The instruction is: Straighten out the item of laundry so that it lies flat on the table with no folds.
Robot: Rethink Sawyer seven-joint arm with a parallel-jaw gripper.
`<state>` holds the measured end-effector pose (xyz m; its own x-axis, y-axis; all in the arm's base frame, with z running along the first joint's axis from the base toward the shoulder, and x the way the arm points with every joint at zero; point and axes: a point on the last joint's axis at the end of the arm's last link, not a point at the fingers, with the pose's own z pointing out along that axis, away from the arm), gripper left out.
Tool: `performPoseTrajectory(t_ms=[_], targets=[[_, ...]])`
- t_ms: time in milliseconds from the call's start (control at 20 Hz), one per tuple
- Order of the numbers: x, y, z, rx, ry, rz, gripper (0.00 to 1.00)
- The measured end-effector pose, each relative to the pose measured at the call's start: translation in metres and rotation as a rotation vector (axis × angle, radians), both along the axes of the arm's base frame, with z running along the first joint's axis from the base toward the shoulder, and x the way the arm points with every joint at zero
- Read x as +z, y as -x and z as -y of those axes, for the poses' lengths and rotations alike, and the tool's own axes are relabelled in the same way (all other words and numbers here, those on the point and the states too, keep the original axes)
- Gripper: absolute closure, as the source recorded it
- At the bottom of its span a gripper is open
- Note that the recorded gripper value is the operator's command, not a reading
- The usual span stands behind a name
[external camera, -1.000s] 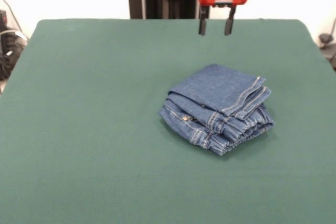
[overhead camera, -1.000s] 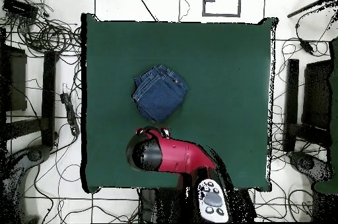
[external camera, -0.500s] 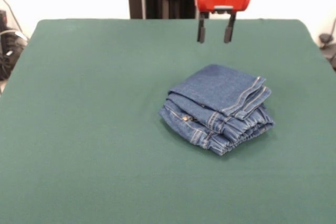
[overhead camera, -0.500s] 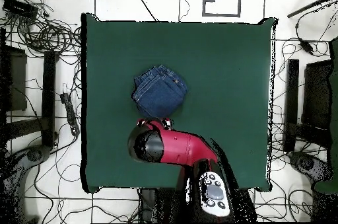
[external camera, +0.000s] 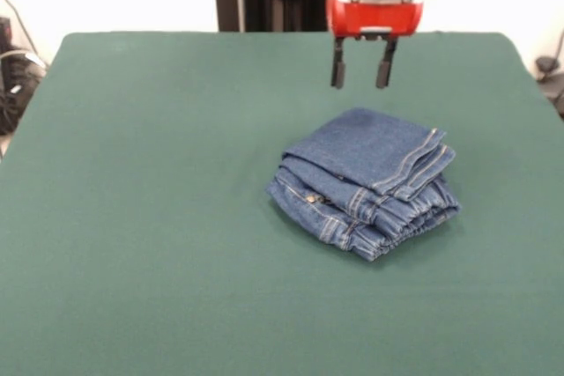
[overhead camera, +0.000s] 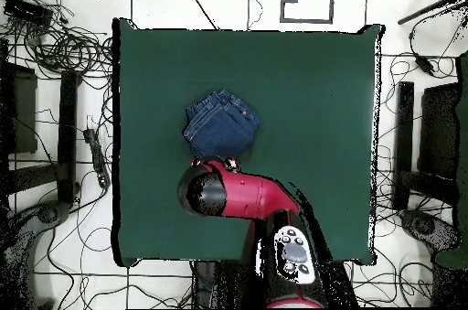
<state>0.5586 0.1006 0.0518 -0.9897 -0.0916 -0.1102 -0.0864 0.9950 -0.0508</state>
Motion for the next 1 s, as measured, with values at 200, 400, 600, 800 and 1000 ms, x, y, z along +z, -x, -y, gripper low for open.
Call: performPoseTrajectory(t_ms=[200,400,600,800,1000], targets=[[-0.002,-0.001,0.000,0.027,0.010,0.005,0.00],[-0.006,0.000,0.002,0.045,0.017,0.002,0.00],[-0.010,0.003,0.005,0.057,0.020,-0.005,0.00],[-0.011,0.004,0.006,0.063,0.021,-0.006,0.00],[-0.011,0.005,0.006,0.070,0.024,-0.006,0.00]])
